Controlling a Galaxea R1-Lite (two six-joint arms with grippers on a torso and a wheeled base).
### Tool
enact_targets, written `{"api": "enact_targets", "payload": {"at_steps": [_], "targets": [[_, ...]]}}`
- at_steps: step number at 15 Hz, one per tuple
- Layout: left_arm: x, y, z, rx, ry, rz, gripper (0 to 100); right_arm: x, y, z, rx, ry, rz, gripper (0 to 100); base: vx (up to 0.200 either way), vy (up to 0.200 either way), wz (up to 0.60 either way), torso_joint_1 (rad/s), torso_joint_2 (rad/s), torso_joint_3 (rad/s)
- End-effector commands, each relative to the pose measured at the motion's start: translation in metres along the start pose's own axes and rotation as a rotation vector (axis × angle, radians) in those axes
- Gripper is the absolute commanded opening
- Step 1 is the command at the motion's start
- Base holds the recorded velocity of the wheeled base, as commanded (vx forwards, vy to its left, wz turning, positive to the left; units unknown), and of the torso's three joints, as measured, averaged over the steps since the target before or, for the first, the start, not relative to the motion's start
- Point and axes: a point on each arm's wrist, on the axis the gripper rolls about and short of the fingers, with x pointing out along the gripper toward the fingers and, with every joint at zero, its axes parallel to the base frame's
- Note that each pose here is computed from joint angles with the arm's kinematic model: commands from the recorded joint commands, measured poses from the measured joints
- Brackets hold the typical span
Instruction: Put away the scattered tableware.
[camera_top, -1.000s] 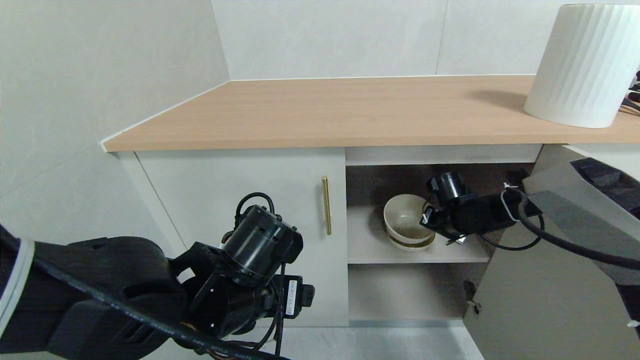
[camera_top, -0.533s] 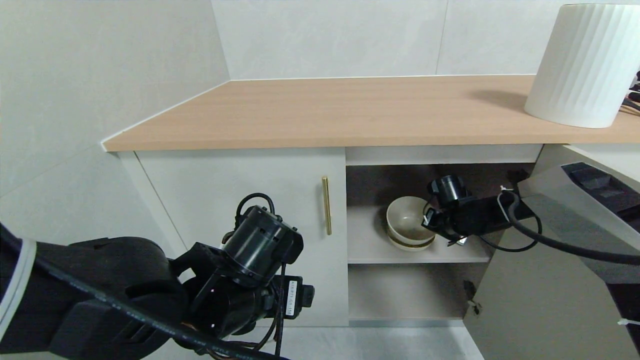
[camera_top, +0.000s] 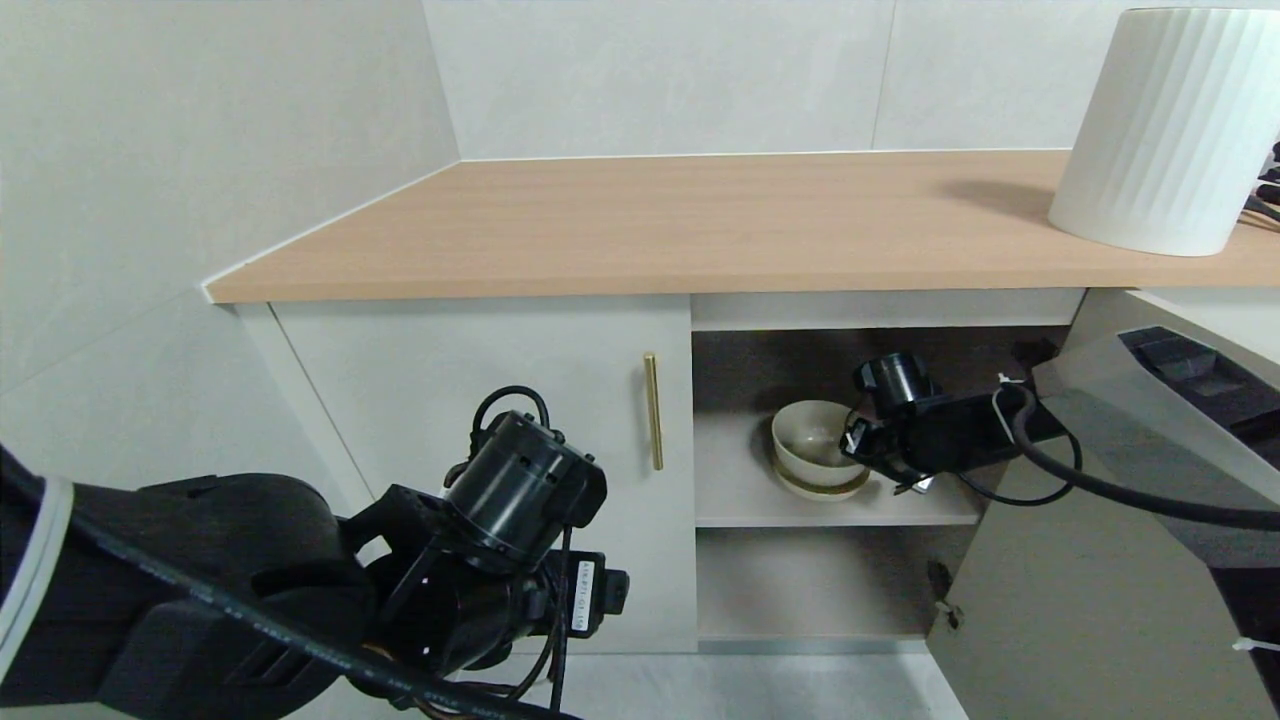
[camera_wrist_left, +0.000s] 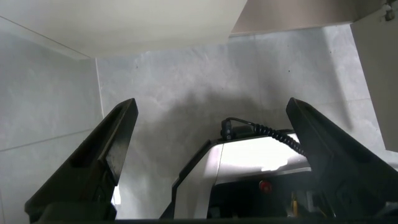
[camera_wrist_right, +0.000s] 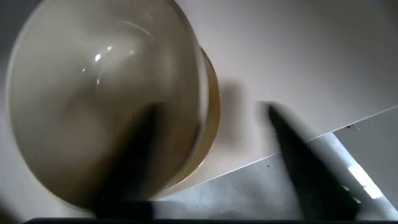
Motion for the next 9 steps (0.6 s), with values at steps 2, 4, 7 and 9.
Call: {"api": "enact_targets", "payload": {"at_steps": [2,4,7,9], "targets": [[-0.001,0.001,0.001,-0.003,-0.004,-0.001,100,-0.002,0.0,0.0,-0.001,0.003,0.001,100,0.0,0.0,0.0,0.0,0.0,0.0],[-0.003,0.003,0.003,-0.013,-0.013,-0.001,100,-0.014,0.0,0.003,-0.004,0.005,0.006,100,0.0,0.0,0.0,0.0,0.0,0.0],[-0.028,0.018,0.013,-0.059,-0.084,-0.024,100,-0.064,-0.004,-0.003,-0.046,0.043,0.035,100,0.0,0.0,0.0,0.0,0.0,0.0],[-0.044,0.028,0.016,-0.074,-0.125,-0.037,100,-0.097,-0.011,-0.001,-0.098,0.057,0.074,100,0.0,0.0,0.0,0.0,0.0,0.0]]}}
